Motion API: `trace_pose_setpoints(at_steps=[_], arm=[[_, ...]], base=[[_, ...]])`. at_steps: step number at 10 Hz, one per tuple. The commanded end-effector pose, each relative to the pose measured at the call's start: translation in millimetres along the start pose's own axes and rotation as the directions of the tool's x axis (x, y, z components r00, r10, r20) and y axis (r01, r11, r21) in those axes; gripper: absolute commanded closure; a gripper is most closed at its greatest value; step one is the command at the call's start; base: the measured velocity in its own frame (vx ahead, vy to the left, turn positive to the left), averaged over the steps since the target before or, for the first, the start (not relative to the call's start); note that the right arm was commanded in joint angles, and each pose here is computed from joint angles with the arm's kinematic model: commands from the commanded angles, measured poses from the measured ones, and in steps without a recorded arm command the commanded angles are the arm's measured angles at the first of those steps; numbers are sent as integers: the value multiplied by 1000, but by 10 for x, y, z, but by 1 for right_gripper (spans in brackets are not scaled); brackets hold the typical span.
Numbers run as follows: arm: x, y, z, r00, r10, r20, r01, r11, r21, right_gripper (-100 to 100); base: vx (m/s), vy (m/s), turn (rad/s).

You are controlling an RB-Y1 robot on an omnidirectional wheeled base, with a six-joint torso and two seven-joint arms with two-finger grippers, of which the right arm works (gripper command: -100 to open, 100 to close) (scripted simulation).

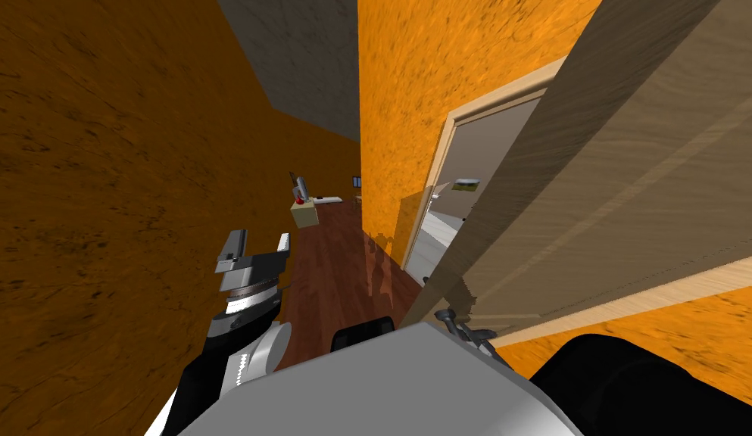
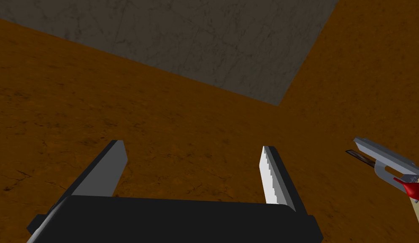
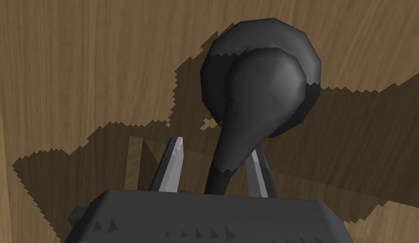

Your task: Pull the door open

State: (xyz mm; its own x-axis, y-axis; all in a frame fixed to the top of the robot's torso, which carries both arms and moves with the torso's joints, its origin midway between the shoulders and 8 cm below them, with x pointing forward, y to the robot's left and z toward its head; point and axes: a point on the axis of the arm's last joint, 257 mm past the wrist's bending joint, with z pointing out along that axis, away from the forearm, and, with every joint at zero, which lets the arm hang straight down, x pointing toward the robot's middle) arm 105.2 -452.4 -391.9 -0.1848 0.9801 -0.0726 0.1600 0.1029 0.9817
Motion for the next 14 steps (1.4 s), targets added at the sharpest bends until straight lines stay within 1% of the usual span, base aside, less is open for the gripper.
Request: trace_pose_setpoints(at_steps=[1,2,3,4,5,6,7,9,11,12,14], arm=[[-18,-82,-26,1000,-1,9,0,1000,28,100],[-36,-142,-78,1000,7,25,-8,999,52,100],[-38,-151,-86,1000,8,28,-9,998,56,100],[-41,-170,-141,999,15,48,-18,998,60,100],[-28,-136,-163,998,18,59,-21,999,41,100],[0,-65,-173,998,20,66,-20,1000,5,100],[10,-40,-176,998,20,67,-20,1000,-7,100],[49,45,-186,997,22,68,-19,999,-47,100],[95,136,-204,997,25,67,-19,996,-88,100],[95,136,-204,997,25,67,-19,996,-88,100],[136,208,-223,998,27,64,-19,993,-120,100]], base=[[-4,-5,28],[-9,-6,118],[-12,-9,74],[-9,10,214],[-15,17,278],[-21,14,165],[-24,11,62],[-55,6,26],[-136,-2,-22],[-111,-4,-23],[-151,-11,-68]])
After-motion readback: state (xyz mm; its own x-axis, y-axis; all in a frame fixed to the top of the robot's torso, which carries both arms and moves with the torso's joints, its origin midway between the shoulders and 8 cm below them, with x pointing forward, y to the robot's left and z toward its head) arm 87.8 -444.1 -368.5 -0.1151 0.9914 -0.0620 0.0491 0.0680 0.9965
